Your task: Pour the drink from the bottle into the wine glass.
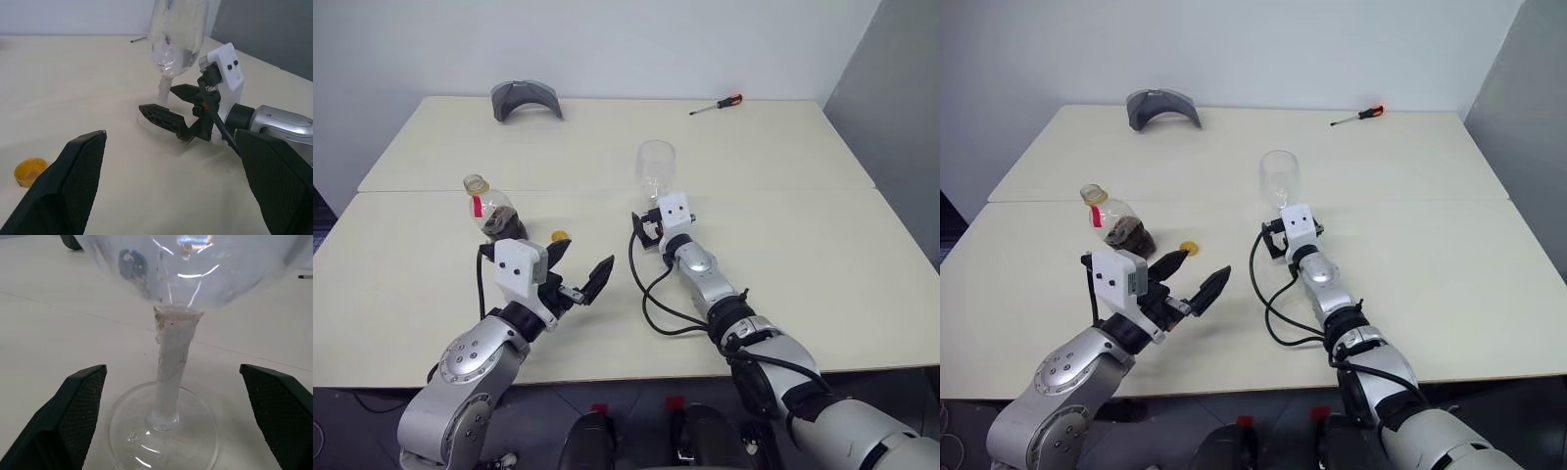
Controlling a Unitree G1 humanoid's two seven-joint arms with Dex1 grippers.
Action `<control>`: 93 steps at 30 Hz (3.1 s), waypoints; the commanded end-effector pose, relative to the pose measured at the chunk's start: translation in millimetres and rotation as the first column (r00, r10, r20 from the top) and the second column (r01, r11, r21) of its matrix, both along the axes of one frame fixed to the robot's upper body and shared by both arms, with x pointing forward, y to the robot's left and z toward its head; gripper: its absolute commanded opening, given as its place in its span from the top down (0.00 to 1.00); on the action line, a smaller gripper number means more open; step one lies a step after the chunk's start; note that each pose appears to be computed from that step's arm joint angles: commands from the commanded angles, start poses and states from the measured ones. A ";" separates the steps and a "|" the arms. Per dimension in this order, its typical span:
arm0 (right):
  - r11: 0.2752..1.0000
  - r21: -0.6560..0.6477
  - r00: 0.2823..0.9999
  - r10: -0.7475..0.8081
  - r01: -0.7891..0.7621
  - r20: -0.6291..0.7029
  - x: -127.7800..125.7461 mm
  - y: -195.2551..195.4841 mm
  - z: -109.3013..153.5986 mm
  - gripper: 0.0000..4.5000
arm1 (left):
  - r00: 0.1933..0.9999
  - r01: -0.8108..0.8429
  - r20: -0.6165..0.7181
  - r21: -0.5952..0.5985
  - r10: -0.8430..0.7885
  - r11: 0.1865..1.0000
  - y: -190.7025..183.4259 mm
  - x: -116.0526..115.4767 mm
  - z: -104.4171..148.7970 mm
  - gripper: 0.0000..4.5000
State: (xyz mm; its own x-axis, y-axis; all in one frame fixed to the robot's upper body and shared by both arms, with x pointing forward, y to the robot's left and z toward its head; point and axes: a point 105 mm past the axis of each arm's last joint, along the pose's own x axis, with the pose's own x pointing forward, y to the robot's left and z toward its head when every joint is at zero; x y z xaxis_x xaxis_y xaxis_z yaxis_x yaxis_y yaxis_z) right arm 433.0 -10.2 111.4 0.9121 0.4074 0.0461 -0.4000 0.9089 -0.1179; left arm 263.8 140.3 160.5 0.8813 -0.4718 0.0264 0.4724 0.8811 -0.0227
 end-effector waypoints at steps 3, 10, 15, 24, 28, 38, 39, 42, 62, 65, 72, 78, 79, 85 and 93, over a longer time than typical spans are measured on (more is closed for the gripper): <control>0.998 0.039 0.996 0.052 -0.055 0.070 -4.7 0.4 19.2 0.00 | 0.999 0.017 0.052 -0.006 -0.017 1.000 -4.6 -6.0 11.0 0.00; 0.995 0.023 0.994 0.094 -0.095 0.053 -25.0 -25.3 13.1 0.00 | 0.999 -0.004 0.041 -0.006 0.004 1.000 -1.3 -4.8 7.0 0.00; 0.992 -0.033 0.992 0.121 -0.120 0.028 -54.6 -59.6 13.6 0.00 | 0.989 -0.146 0.020 0.000 0.146 0.989 14.7 11.0 -4.6 0.00; 0.897 -0.012 0.897 0.441 -0.441 -0.024 -129.2 -64.9 29.4 0.00 | 0.909 -0.415 0.044 0.042 0.413 0.909 47.8 37.9 -22.4 0.00; 0.792 0.040 0.792 0.610 -0.609 -0.012 -158.6 -61.8 47.2 0.00 | 0.833 -0.552 0.082 0.054 0.548 0.832 68.0 39.9 -26.5 0.00; 0.718 -0.020 0.716 0.696 -0.696 0.049 -169.6 -53.9 67.9 0.00 | 0.748 -0.658 0.137 0.024 0.649 0.753 96.1 37.1 -22.7 0.00; 0.718 -0.021 0.716 0.696 -0.696 0.053 -168.6 -53.3 69.2 0.00 | 0.741 -0.665 0.141 0.017 0.657 0.747 99.0 38.0 -21.8 0.00; 0.725 -0.005 0.723 0.688 -0.689 0.056 -164.3 -52.3 71.4 0.00 | 0.725 -0.681 0.151 0.011 0.672 0.732 105.5 39.8 -20.6 0.00; 0.752 0.025 0.752 0.657 -0.659 0.060 -158.2 -47.2 75.8 0.00 | 0.772 -0.616 0.166 -0.048 0.614 0.786 101.0 71.1 -11.5 0.00; 0.755 0.033 0.755 0.652 -0.655 0.062 -157.9 -46.7 76.8 0.00 | 0.776 -0.610 0.169 -0.044 0.607 0.791 102.9 72.6 -10.8 0.00; 0.759 0.047 0.760 0.647 -0.650 0.059 -157.3 -45.2 76.6 0.00 | 0.783 -0.601 0.171 -0.041 0.598 0.799 107.8 75.4 -8.7 0.00; 0.763 0.052 0.765 0.641 -0.644 0.061 -157.2 -43.6 76.1 0.00 | 0.793 -0.592 0.164 -0.026 0.587 0.806 113.9 80.7 -10.1 0.00; 0.764 0.052 0.766 0.640 -0.643 0.060 -157.1 -43.5 76.0 0.00 | 0.794 -0.589 0.164 -0.025 0.585 0.808 114.2 81.6 -9.9 0.00; 0.771 0.049 0.772 0.633 -0.635 0.056 -156.4 -44.4 74.8 0.00 | 0.809 -0.569 0.165 -0.021 0.564 0.822 114.7 88.7 -8.5 0.00; 0.776 0.054 0.778 0.626 -0.629 0.056 -155.9 -45.0 74.8 0.00 | 0.821 -0.550 0.165 -0.025 0.546 0.835 114.2 97.6 -6.4 0.00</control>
State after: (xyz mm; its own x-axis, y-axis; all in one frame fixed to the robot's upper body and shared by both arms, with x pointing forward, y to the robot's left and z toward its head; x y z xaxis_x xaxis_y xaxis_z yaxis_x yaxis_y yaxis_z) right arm 282.4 -57.9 176.6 0.4706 0.8782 0.0854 -0.8764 0.4765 -0.0705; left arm 360.7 253.4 138.2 0.9875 0.0958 0.1254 -0.0994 0.9948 0.0228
